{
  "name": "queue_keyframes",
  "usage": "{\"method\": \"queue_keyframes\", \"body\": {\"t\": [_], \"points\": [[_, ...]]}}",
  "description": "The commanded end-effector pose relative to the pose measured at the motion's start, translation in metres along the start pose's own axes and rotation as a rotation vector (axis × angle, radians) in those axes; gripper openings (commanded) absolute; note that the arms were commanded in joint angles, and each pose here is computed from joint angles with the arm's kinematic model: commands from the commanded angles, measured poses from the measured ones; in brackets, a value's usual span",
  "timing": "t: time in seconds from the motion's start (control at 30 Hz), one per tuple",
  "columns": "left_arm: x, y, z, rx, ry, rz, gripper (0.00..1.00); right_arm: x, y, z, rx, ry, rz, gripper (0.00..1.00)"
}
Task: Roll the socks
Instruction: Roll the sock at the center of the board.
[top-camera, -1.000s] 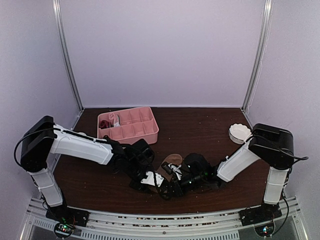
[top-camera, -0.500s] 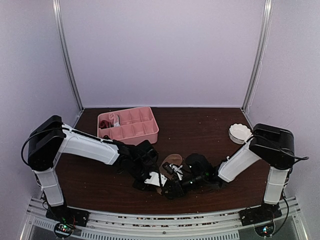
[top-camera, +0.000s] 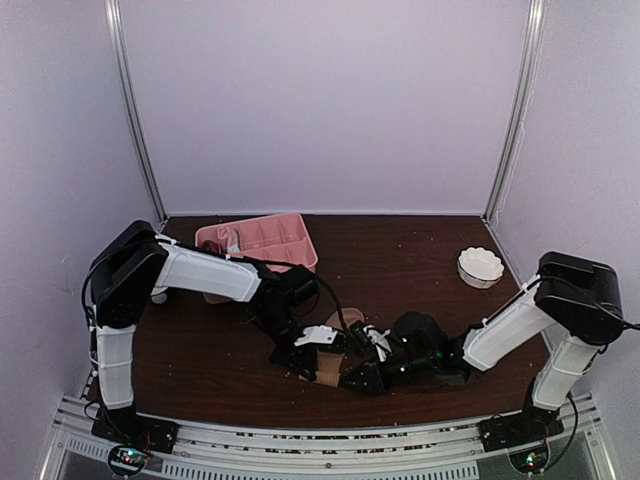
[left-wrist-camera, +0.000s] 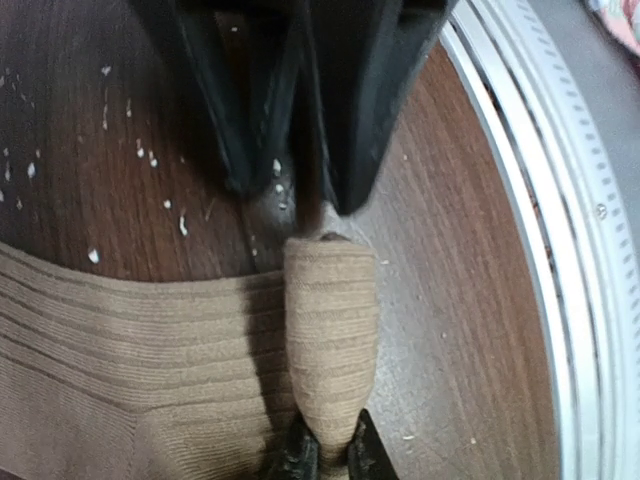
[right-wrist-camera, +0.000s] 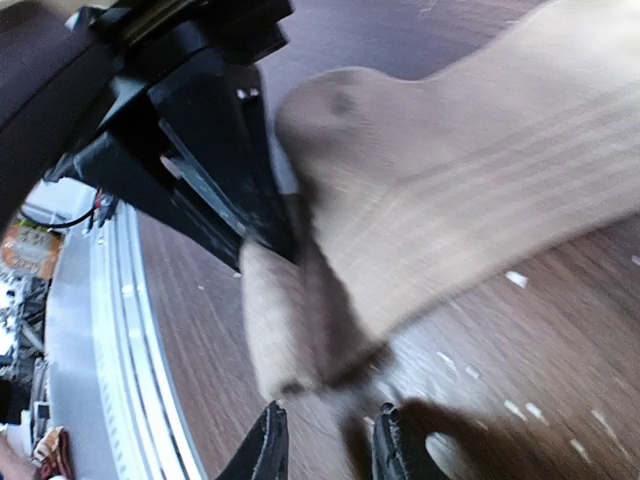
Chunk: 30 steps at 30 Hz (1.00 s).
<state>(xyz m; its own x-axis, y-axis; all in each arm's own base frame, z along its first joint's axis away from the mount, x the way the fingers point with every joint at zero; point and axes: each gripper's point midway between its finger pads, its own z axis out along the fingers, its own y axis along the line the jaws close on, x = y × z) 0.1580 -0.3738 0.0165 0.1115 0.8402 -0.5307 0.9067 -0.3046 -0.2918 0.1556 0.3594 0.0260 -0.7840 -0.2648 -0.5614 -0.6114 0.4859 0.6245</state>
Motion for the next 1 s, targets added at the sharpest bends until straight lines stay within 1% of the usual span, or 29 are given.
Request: {"method": "queue_keyframes", "body": {"t": [0.0,0.07,0.1,0.13,0.17,0.2,0.23,0.3,0.37,0.4,0.47,0.5,0.53,0.57,0.67,0.73,0.8,0.97], "points": [[0.035,-0.029,0.011,0.167,0.115,-0.204,0.01,0.038,-0.053,-0.021,0.249,0.057,0.037,0.31],[0.034,-0.028,0.01,0.181,0.119,-0.226,0.01,0.032,-0.055,-0.032,0.277,0.002,0.023,0.32],[0.033,-0.028,0.01,0.193,0.122,-0.243,0.01,0.028,-0.056,-0.038,0.29,-0.028,0.014,0.34],[0.033,-0.029,0.011,0.206,0.127,-0.258,0.01,0.024,-0.056,-0.044,0.306,-0.06,0.0,0.45],[0.033,-0.028,0.011,0.217,0.136,-0.273,0.01,0.019,-0.056,-0.05,0.324,-0.091,-0.016,0.85],[0.033,-0.028,0.012,0.224,0.144,-0.286,0.01,0.015,-0.058,-0.057,0.354,-0.121,-0.034,0.98],[0.034,-0.028,0.012,0.23,0.152,-0.298,0.01,0.009,-0.061,-0.065,0.396,-0.15,-0.056,1.0],[0.036,-0.026,0.013,0.234,0.168,-0.314,0.01,-0.005,-0.063,-0.085,0.483,-0.221,-0.097,1.0],[0.037,-0.025,0.014,0.24,0.178,-0.326,0.01,-0.022,-0.066,-0.11,0.556,-0.34,-0.088,1.0],[0.037,-0.025,0.014,0.244,0.179,-0.329,0.01,-0.026,-0.069,-0.121,0.572,-0.401,-0.058,1.0],[0.037,-0.024,0.015,0.25,0.181,-0.337,0.01,-0.025,-0.08,-0.142,0.591,-0.528,0.077,1.0],[0.038,-0.023,0.016,0.254,0.185,-0.342,0.01,-0.026,-0.079,-0.145,0.564,-0.556,0.092,1.0],[0.038,-0.022,0.016,0.257,0.185,-0.345,0.01,-0.027,-0.071,-0.142,0.523,-0.54,0.02,1.0],[0.039,-0.022,0.017,0.262,0.186,-0.351,0.01,-0.027,-0.063,-0.136,0.511,-0.497,-0.071,1.0],[0.04,-0.019,0.019,0.28,0.181,-0.374,0.01,-0.016,-0.036,-0.12,0.579,-0.382,-0.362,1.0],[0.042,-0.016,0.019,0.289,0.176,-0.39,0.01,-0.004,-0.015,-0.106,0.574,-0.325,-0.554,1.0],[0.043,-0.013,0.018,0.296,0.168,-0.404,0.01,0.007,0.004,-0.093,0.55,-0.294,-0.69,0.99],[0.051,-0.01,0.019,0.297,0.184,-0.422,0.01,0.018,0.041,-0.05,0.492,-0.204,-0.901,0.82]]}}
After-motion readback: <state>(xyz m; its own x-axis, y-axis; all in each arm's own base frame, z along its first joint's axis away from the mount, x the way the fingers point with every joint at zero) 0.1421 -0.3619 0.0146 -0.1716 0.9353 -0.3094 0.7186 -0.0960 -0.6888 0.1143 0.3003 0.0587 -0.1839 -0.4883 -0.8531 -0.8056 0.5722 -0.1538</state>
